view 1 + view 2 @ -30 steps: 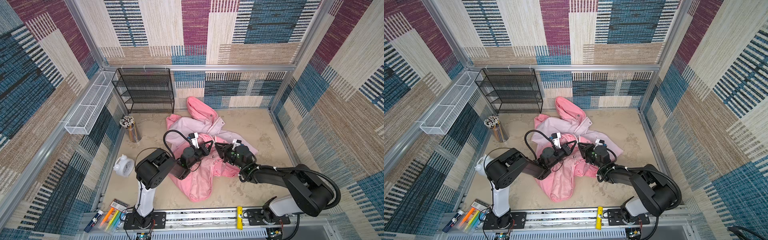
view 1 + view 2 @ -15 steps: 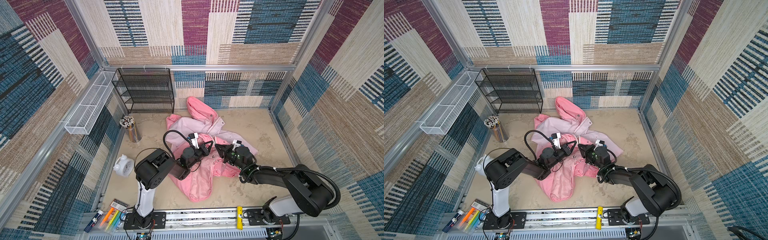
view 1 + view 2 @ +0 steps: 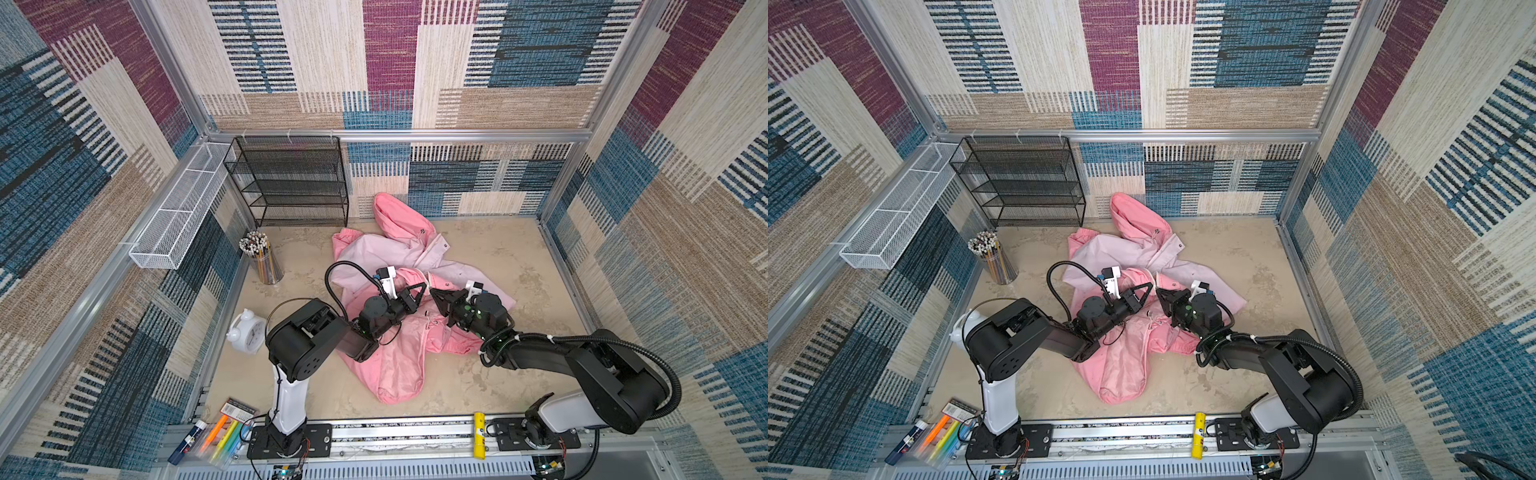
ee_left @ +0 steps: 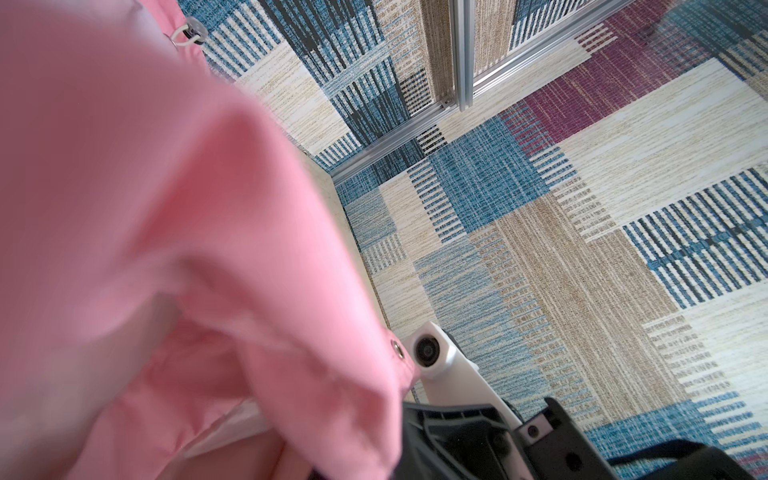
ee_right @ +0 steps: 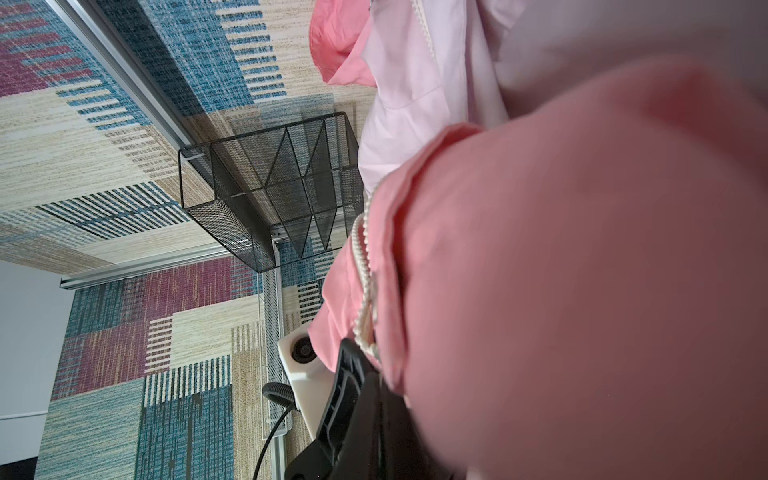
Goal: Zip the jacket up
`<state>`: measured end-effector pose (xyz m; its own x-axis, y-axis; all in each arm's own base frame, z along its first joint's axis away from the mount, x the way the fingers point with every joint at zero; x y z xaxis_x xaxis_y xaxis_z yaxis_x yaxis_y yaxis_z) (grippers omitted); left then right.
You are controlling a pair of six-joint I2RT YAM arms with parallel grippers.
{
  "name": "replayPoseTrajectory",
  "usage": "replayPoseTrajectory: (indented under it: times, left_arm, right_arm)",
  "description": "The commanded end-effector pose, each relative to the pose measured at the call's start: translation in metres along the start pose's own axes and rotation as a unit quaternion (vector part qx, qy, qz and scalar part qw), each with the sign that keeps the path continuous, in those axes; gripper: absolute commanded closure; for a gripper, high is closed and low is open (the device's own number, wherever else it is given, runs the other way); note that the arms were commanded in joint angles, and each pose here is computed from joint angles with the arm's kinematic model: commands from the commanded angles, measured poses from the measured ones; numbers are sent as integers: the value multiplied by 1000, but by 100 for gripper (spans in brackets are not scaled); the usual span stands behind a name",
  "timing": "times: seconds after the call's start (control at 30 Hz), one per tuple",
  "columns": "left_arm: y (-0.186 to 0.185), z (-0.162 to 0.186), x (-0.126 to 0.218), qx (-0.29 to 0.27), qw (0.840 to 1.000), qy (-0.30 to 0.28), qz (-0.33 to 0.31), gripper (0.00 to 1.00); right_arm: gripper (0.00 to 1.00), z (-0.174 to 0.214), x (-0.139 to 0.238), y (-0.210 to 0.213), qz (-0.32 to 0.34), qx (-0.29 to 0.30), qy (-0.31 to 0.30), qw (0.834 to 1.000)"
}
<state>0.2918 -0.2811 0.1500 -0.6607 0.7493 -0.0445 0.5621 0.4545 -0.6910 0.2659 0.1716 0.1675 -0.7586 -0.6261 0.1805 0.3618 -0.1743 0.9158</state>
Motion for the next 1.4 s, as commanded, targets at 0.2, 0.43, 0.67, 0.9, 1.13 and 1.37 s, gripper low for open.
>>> replayPoseTrajectory:
  times: [0.2,0.43,0.67,0.9,1.13,1.37]
  left_arm:
    - [0,0,4,6,1000,-4,0,100]
    - [1,-1,-2,14,1000,-5,5,71]
    - [-3,-3,-6,18,1000,-4,17,65]
    - [-4,1,-3,30,999,-3,12,54]
    - [-9,1,-12,32,999,-6,23,53]
    - [-8,2,-12,33,999,-9,17,70]
  right_arm:
    - [100,0,-1,22,-62,10,2,998]
    - [100,4,13,22,-55,15,-8,998]
    - [100,3,10,16,-58,5,0,998]
    - [100,3,5,19,-61,6,8,998]
    - [100,4,5,19,-64,4,11,998]
    - [100,4,6,20,-66,5,13,998]
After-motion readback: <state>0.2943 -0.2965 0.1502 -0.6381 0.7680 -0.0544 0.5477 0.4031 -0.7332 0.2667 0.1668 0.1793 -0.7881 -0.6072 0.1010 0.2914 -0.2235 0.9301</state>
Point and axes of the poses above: each gripper's point midway between its finger pads, its own x axis back along the fingers, its own y axis along the line the jaws close on, z = x × y, the point moved 9 cm from there along x, back along the fingers, and after that the axes turned 15 degrees about -x, right-handed, at the moved point
